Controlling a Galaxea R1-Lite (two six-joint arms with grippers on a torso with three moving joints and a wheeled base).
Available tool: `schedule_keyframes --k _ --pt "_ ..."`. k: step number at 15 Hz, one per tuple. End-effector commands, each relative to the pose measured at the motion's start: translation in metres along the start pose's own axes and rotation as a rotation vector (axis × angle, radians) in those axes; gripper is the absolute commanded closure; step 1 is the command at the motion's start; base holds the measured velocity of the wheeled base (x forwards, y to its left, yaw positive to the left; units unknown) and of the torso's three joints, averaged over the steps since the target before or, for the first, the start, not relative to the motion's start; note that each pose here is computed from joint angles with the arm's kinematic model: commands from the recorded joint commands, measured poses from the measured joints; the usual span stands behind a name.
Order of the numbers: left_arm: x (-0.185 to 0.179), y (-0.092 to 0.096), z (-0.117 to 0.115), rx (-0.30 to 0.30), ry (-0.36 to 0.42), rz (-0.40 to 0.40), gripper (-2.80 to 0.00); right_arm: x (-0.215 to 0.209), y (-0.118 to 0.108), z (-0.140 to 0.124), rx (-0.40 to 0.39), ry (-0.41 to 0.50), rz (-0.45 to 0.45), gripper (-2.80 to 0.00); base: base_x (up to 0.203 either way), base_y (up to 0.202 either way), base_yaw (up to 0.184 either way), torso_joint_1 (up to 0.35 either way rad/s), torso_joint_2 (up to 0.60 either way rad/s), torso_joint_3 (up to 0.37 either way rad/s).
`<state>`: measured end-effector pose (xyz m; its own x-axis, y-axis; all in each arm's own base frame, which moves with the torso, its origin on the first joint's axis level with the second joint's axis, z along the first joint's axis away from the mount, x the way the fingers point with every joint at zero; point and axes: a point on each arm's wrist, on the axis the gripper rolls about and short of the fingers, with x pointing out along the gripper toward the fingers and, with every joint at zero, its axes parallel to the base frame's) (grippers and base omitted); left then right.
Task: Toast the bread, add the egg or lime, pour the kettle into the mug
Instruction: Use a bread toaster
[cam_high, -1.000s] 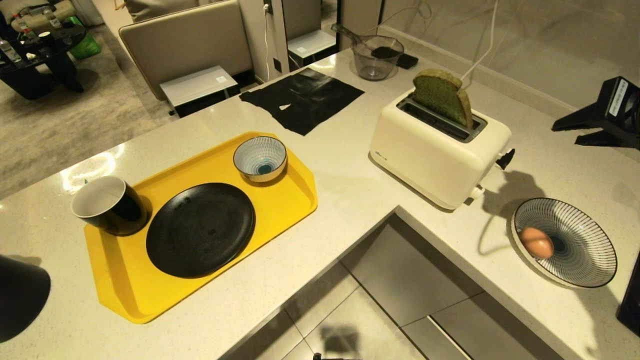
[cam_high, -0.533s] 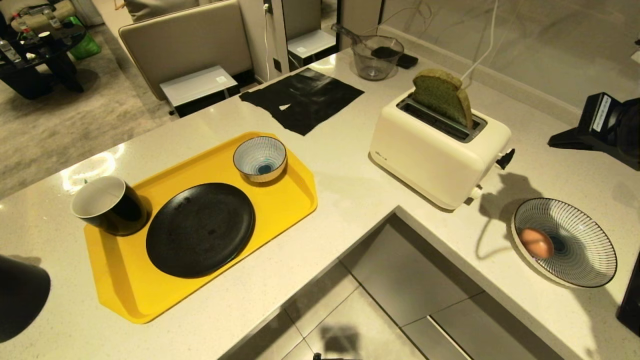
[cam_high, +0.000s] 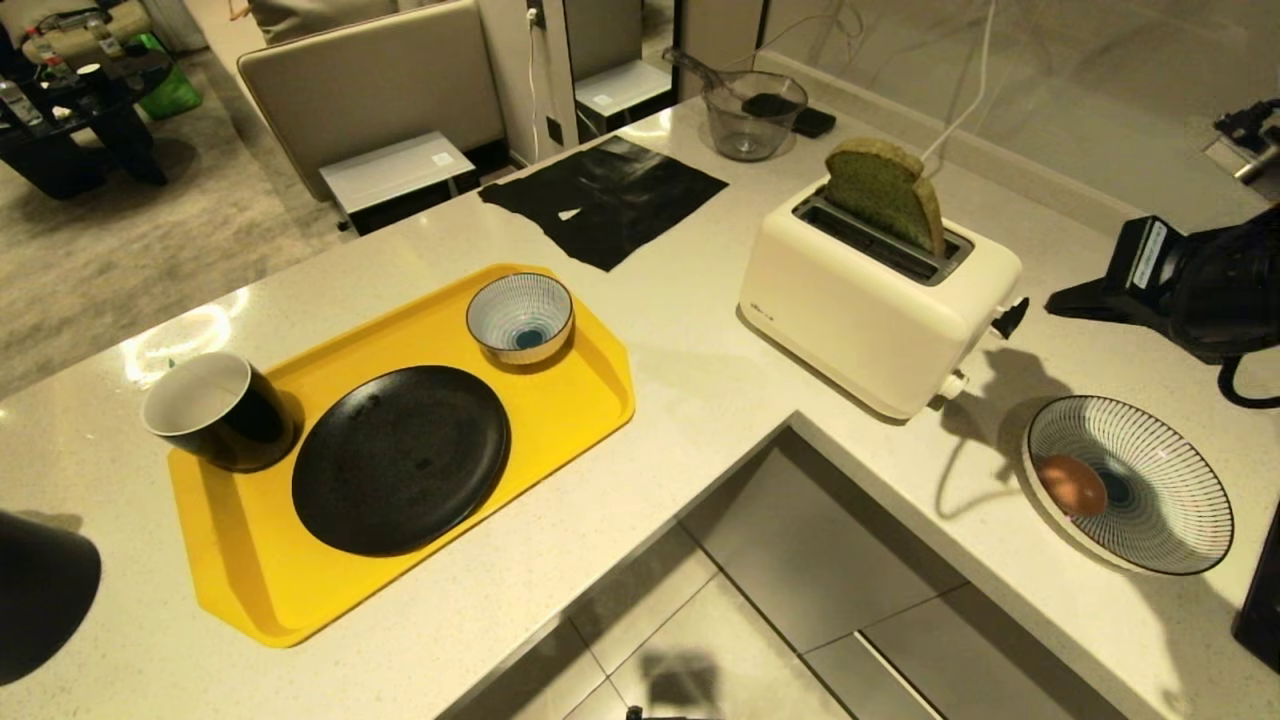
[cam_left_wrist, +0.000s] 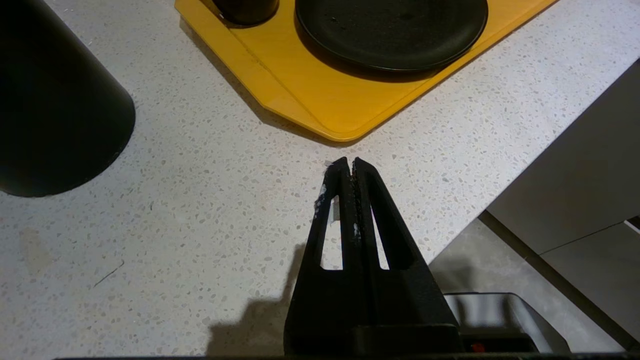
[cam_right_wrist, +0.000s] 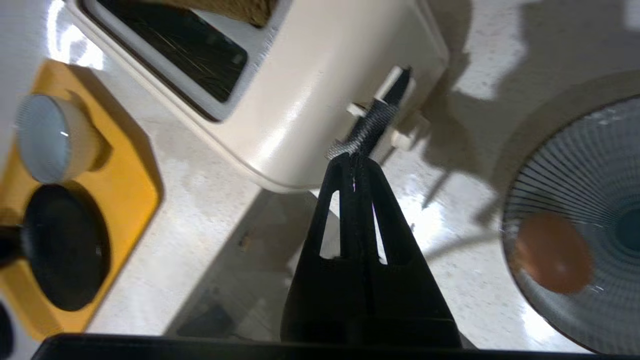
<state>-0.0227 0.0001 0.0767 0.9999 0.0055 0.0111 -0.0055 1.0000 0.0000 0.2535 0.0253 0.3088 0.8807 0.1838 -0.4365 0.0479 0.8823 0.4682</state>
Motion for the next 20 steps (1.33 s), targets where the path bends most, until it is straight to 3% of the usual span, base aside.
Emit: schedule_keyframes --k 1,20 --pt "0.0 0.0 0.0 0.0 0.0 0.002 0.0 0.014 0.0 0.0 0.047 -0.011 0.026 0.0 0.0 0.0 0.0 0.0 0.0 0.0" --pt "0.0 0.0 0.0 0.0 0.0 0.002 0.0 0.053 -0.01 -0.01 0.111 0.07 -0.023 0.0 0.0 0.0 0.0 0.0 0.0 0.0"
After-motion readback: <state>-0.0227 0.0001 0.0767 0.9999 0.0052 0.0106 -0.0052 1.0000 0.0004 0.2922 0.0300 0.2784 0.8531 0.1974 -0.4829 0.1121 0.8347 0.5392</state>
